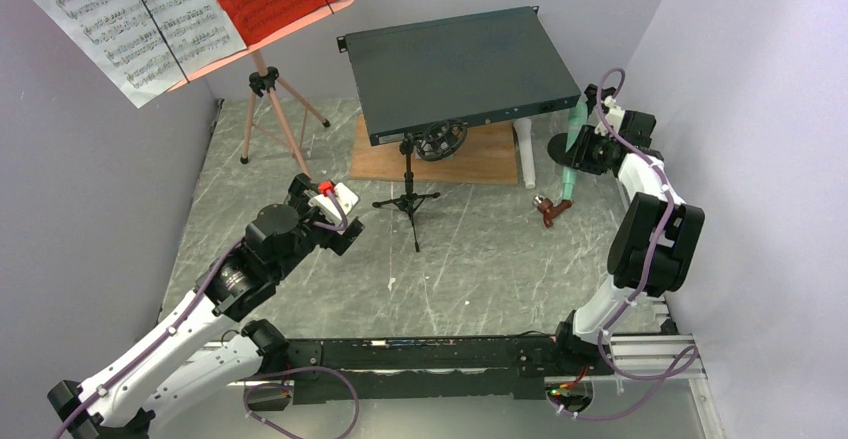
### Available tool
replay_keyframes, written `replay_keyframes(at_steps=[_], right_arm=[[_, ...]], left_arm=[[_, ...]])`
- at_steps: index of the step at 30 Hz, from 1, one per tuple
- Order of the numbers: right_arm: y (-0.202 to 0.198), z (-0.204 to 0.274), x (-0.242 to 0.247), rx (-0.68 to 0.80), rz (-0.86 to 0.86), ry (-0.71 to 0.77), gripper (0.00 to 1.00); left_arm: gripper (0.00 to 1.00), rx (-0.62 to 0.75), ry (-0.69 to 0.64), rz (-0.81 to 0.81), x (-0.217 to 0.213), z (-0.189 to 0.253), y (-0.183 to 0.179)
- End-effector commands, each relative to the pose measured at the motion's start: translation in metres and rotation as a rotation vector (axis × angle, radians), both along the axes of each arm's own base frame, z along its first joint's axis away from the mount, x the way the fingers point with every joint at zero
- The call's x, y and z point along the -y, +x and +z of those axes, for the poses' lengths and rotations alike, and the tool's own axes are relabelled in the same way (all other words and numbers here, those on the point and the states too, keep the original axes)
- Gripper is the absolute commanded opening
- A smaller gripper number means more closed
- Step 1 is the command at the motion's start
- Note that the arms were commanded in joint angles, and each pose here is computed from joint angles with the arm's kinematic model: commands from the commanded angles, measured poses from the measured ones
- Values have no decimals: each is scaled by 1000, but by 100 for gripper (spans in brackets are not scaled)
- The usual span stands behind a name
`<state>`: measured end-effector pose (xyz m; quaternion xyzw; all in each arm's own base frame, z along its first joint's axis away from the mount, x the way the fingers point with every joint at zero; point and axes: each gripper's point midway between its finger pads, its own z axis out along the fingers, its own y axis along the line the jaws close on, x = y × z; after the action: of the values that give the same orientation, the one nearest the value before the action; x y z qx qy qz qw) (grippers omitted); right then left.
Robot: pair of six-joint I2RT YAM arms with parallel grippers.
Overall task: Pack up the instrument practice props
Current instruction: Place the microphone at the center of the board.
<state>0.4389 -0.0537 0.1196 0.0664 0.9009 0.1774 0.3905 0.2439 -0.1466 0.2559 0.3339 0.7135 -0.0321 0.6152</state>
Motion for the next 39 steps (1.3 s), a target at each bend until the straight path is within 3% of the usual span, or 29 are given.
replay_keyframes(at_steps=[1, 13, 32, 39], right_arm=[[38, 27, -3, 134, -12, -24, 18], [50, -4, -12, 111, 24, -120, 26], [50, -30, -8, 39, 58, -153, 50], [42, -31, -12, 34, 79, -149, 51]], left_arm=[[99, 36, -20, 9, -2, 9, 3], [99, 32, -21, 17, -4, 8, 4], [99, 19, -33, 11, -3, 7, 3], [100, 11, -45, -21, 2, 7, 1]])
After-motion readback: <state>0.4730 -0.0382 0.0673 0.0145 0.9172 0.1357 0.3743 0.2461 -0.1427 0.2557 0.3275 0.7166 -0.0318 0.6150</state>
